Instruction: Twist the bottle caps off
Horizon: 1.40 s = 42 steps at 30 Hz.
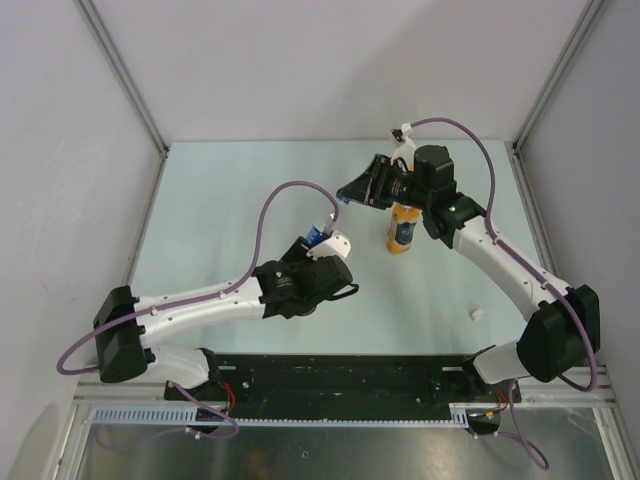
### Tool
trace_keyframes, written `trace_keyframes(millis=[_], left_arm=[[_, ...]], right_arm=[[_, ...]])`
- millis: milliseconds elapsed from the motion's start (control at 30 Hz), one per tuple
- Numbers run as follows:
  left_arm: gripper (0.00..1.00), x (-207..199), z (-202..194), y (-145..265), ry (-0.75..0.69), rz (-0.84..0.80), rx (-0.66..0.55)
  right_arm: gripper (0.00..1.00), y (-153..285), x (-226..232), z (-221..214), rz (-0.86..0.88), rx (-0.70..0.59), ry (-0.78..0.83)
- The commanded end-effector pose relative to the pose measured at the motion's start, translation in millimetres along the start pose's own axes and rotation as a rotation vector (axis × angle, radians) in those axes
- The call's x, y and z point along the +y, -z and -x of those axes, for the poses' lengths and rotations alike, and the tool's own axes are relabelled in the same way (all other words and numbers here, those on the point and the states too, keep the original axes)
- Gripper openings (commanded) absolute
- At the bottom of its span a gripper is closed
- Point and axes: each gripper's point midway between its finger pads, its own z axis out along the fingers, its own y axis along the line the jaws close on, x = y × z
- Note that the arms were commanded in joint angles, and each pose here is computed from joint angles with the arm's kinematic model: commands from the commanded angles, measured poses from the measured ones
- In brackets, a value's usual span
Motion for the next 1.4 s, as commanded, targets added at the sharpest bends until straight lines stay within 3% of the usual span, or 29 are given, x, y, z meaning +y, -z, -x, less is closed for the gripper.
trace_keyframes(millis=[0, 67, 167, 333, 533, 900, 1067, 1367], left_arm=[[0.23, 3, 22, 10, 0.044, 0.009, -0.065], [0.23, 1, 22, 9, 0.038, 0.009, -0.061], [0.23, -1, 21, 7, 0.031, 0.009, -0.054], [0.23, -2, 20, 6, 0.028, 0.009, -0.051], [0.23, -1, 21, 7, 0.032, 0.012, -0.054], [0.22, 5, 23, 13, 0.072, 0.007, -0.075], [0.22, 4, 22, 14, 0.075, -0.003, -0.072], [0.22, 3, 23, 16, 0.081, -0.011, -0.077]], right_arm=[[0.33, 4, 29, 23, 0.124, -0.061, 0.022], [0.45, 3, 31, 23, 0.141, -0.057, 0.013], [0.53, 1, 30, 22, 0.144, -0.051, 0.003], [0.55, 0, 27, 20, 0.135, -0.045, -0.007], [0.45, 0, 25, 19, 0.124, -0.043, -0.009], [0.68, 3, 7, 9, 0.051, -0.007, 0.008], [0.57, 3, 4, 5, 0.041, 0.007, 0.003], [0.25, 8, 10, 7, 0.062, -0.011, -0.014]])
